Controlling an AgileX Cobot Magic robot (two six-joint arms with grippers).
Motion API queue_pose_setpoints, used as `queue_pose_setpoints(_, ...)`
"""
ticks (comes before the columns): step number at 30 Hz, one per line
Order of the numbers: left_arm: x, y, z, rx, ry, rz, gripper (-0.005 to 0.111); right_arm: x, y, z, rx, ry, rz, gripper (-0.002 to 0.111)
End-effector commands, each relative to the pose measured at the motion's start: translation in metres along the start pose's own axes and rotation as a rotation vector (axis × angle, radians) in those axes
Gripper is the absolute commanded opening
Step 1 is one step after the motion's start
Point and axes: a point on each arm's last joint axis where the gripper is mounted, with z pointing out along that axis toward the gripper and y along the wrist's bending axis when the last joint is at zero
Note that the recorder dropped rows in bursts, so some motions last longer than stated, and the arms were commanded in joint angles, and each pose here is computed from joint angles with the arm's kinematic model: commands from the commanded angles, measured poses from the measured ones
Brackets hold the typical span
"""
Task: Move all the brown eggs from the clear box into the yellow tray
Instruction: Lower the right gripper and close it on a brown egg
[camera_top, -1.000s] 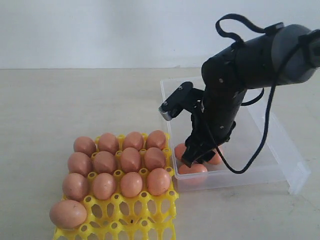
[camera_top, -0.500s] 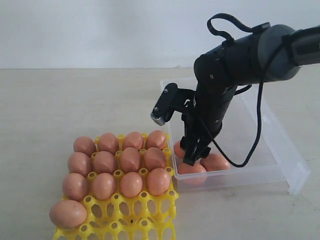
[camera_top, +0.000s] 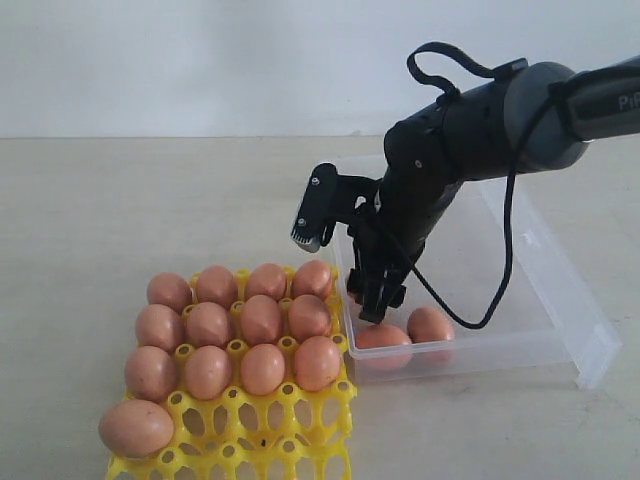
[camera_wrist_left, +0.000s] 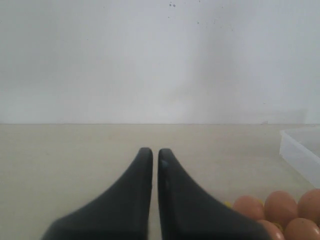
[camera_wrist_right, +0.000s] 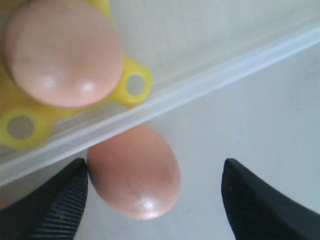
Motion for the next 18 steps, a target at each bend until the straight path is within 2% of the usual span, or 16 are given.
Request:
queue_pose_setpoints(1, 0.001, 0.0, 0.0, -0.003, 0.001, 0.003, 0.004, -0.001, 0.0, 0.004, 0.004, -0.004, -0.029, 0.066)
queue_pose_setpoints(8, 0.001, 0.0, 0.0, -0.003, 0.001, 0.003, 0.004, 0.004, 0.008, 0.033, -0.032, 0.026, -0.085, 0.065)
queue_pose_setpoints(10, 0.001, 0.0, 0.0, -0.003, 0.001, 0.003, 0.004, 0.005, 0.01, 0.037, -0.044, 0.039, -0.061, 0.059)
queue_pose_setpoints(12, 0.001, 0.0, 0.0, -0.003, 0.001, 0.003, 0.004, 0.006, 0.01, 0.038, -0.047, 0.043, -0.022, 0.044)
queue_pose_setpoints(14, 0.001, 0.0, 0.0, -0.003, -0.001, 0.003, 0.004, 0.006, 0.01, 0.038, -0.046, 0.044, 0.005, 0.027)
queue_pose_setpoints(15, 0.001, 0.0, 0.0, -0.003, -0.003, 0.003, 0.004, 0.006, 0.01, 0.037, -0.046, 0.045, 0.015, 0.015)
queue_pose_setpoints(17, 0.001, 0.0, 0.0, -0.003, -0.005, 0.003, 0.004, 0.006, 0.01, 0.037, -0.049, 0.049, 0.022, 0.0)
queue_pose_setpoints(18, 0.001, 0.0, 0.0, -0.003, -0.005, 0.003, 0.004, 0.006, 0.01, 0.037, -0.051, 0.052, 0.039, 0.0)
